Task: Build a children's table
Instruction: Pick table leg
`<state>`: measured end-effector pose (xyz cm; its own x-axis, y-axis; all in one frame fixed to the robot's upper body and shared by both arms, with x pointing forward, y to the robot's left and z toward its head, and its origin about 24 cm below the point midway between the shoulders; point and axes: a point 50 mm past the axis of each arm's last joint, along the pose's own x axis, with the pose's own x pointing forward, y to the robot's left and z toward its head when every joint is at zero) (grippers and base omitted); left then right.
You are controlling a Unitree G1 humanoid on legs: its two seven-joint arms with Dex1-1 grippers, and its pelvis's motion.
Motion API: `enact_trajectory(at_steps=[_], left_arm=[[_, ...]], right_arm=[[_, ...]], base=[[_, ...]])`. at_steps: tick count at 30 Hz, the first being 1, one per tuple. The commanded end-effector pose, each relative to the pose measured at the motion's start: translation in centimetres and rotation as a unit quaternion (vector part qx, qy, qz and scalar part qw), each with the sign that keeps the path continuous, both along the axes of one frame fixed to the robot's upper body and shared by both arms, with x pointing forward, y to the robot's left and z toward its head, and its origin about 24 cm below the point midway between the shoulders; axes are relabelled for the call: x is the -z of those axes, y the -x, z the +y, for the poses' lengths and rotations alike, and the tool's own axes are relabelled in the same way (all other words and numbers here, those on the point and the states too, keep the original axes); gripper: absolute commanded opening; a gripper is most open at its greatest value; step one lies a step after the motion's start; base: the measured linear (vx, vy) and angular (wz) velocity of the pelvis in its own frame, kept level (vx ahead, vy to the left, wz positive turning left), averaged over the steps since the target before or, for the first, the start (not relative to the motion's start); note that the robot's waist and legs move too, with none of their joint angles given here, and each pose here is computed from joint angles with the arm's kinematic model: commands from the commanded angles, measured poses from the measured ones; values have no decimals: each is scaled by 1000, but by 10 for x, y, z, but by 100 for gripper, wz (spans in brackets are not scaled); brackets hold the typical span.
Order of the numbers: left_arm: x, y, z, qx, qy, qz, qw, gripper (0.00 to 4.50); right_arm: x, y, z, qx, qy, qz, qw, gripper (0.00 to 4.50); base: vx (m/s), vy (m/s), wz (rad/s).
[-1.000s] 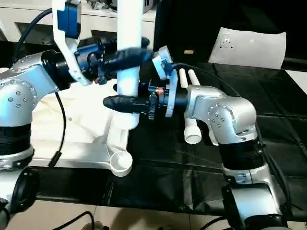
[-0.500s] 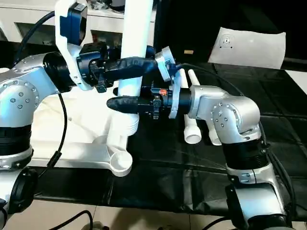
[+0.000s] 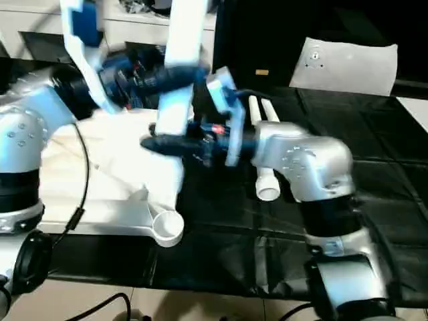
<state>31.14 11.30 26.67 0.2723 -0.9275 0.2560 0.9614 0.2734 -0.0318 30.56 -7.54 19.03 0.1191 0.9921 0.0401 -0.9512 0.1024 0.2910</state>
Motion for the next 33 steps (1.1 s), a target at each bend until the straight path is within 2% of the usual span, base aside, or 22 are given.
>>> enact_trajectory(at_steps=[1, 4, 8, 10, 11, 12, 16, 23, 29, 33], left_arm=[[-3, 1, 4, -33, 12, -2, 999, 333], [7, -3, 8, -117, 20, 15, 993, 333], [15, -5, 4, -178, 13, 17, 984, 295], [21, -6, -2, -230, -8, 18, 973, 281], [21, -6, -2, -230, -8, 18, 973, 272], [25, -6, -5, -266, -25, 13, 964, 264], [28, -5, -10, -283, -22, 21, 959, 252], [38, -4, -14, -303, -66, 13, 951, 251], [33, -8, -8, -331, -32, 29, 943, 251], [32, -8, -7, -327, -12, 43, 944, 251]], right_arm=[[-9, -6, -3, 33, -1, -28, 999, 189], [-6, -13, -2, 81, 13, -43, 996, 189], [-6, -17, 1, 103, 18, -54, 993, 188], [-6, -19, 4, 113, 20, -61, 992, 188], [-6, -19, 4, 113, 20, -61, 992, 188], [-6, -19, 6, 117, 20, -66, 991, 188], [-5, -21, 7, 125, 22, -69, 989, 188], [-2, -23, 9, 129, 32, -75, 988, 188], [-3, -23, 10, 132, 31, -80, 988, 188], [-3, -24, 10, 137, 29, -81, 987, 188]], base=[[0, 0, 0], [0, 0, 0], [0, 0, 0], [0, 0, 0], [0, 0, 0], [0, 0, 0], [0, 0, 0], [0, 0, 0], [0, 0, 0], [0, 0, 0]])
